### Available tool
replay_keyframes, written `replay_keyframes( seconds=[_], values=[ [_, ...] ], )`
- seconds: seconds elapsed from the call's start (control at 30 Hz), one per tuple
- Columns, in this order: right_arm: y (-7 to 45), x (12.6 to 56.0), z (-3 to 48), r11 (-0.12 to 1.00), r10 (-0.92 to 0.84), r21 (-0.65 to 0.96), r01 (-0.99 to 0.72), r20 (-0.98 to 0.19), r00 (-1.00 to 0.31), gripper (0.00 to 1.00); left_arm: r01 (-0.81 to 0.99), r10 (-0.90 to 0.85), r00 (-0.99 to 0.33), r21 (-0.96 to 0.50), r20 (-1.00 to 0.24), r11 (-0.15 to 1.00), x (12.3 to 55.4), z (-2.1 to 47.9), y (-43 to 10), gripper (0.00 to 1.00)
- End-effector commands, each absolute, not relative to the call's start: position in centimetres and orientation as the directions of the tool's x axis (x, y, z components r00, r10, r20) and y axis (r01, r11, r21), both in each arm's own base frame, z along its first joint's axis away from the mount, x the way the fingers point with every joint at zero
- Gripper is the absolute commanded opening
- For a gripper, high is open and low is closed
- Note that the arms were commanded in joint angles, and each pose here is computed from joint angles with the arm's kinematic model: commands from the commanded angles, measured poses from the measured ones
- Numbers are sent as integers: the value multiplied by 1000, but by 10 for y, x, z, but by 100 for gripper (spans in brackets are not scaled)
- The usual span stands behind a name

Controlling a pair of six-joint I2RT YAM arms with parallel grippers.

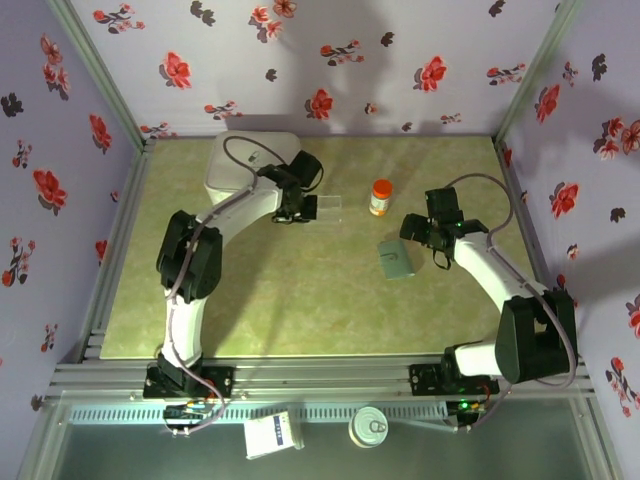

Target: Take the credit cards out of the card holder

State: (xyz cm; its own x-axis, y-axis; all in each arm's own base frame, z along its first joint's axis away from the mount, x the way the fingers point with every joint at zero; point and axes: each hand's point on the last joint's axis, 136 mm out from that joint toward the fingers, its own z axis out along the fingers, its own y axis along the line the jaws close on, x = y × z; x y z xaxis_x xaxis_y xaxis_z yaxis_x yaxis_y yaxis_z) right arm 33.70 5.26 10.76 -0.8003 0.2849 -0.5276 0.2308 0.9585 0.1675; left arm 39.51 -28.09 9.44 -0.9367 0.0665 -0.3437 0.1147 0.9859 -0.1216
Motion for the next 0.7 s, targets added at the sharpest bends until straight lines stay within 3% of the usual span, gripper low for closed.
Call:
replay_keyframes(
  seconds=[0.0, 0.67],
  values=[
    [56, 339, 113, 955, 295, 175, 238, -520, -802, 89, 156, 110, -938, -118, -328, 981, 397, 90, -298, 0],
    [54, 338, 111, 956, 294, 156, 249, -500, -814, 89, 100, 82, -940, -38, -331, 994, 422, 67, -307, 2]
  ],
)
